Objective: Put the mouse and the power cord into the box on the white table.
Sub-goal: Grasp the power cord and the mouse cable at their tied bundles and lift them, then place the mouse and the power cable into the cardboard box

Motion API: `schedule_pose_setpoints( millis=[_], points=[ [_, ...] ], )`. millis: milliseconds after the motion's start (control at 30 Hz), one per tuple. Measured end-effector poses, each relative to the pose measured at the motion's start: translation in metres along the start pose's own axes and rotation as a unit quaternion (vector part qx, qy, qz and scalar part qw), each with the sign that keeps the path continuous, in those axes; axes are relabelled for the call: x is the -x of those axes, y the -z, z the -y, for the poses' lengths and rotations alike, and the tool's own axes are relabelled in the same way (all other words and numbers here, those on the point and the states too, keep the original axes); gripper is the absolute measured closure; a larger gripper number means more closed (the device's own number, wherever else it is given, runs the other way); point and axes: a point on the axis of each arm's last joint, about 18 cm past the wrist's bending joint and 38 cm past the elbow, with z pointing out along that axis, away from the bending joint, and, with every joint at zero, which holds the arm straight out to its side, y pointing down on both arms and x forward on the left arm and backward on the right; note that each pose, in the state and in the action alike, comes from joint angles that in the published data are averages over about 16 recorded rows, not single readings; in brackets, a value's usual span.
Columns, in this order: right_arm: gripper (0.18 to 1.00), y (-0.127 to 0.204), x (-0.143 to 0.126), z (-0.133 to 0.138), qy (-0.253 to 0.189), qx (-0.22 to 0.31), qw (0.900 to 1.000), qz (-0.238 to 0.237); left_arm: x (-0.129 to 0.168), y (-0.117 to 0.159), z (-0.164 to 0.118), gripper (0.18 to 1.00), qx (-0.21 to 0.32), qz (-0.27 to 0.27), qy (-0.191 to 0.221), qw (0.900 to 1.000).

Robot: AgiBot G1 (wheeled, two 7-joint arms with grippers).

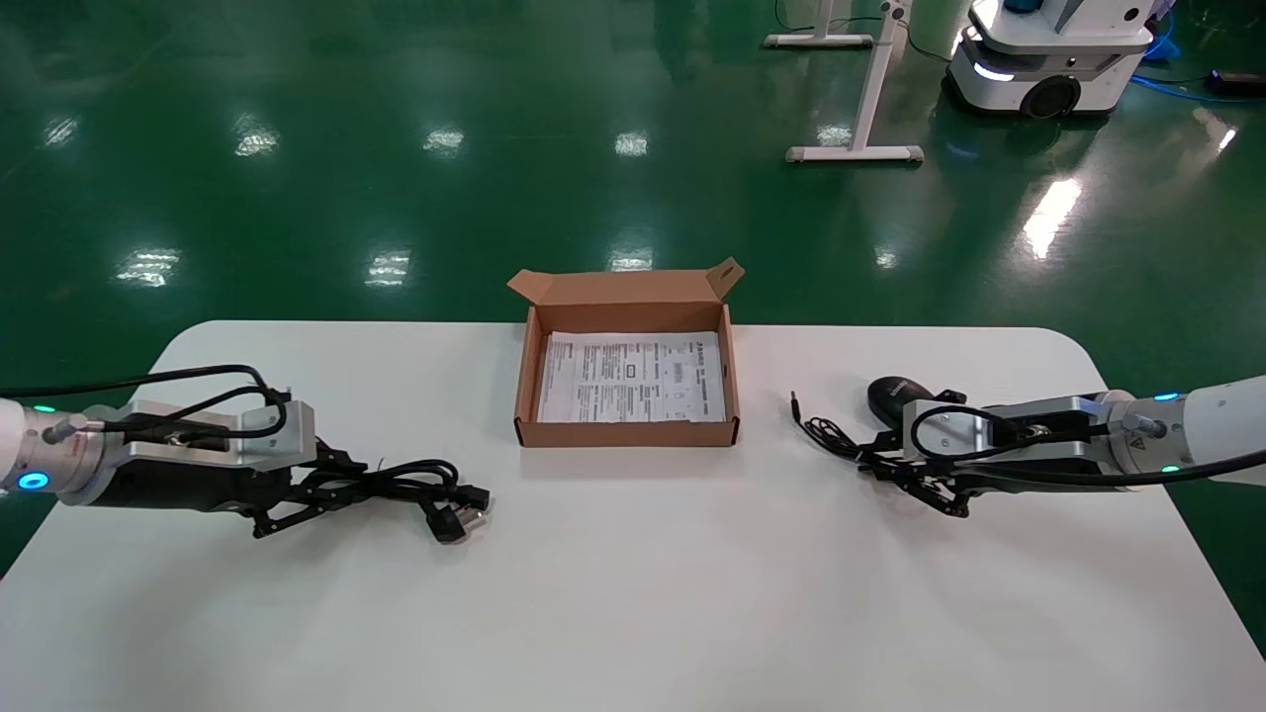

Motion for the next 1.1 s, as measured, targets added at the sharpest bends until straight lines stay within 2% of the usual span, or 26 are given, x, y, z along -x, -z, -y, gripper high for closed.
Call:
schedule_pose_setpoints(
  millis=[100,333,500,633,800,967,1100],
  points=[
    [0.855,0.000,0.000,0.000,0.000,0.000,1.000,0.000,0.000,0.000,0.000,0.825,0.000,0.000,0.000,1.0000],
    [0.938,0.007,-0.013,0.007,0.003,-0.010,1.000,-0.016,0.004,0.007,0.003,0.892,-0.011,0.006,0.009,0.9999],
    [0.967,0.021,-0.037,0.023,0.006,-0.030,0.999,-0.046,0.018,0.026,0.010,0.913,-0.035,0.029,0.028,0.9986],
    [0.978,0.040,-0.065,0.044,0.011,-0.055,0.995,-0.080,0.039,0.051,0.022,0.915,-0.071,0.071,0.052,0.9936],
    [0.982,0.066,-0.102,0.078,0.015,-0.093,0.988,-0.125,0.075,0.086,0.044,0.917,-0.129,0.144,0.076,0.9782],
    [0.983,0.087,-0.132,0.117,0.020,-0.136,0.978,-0.158,0.110,0.114,0.072,0.917,-0.186,0.215,0.085,0.9550],
    [0.983,0.092,-0.147,0.146,0.025,-0.166,0.971,-0.169,0.131,0.127,0.096,0.918,-0.220,0.254,0.082,0.9380]
  ],
)
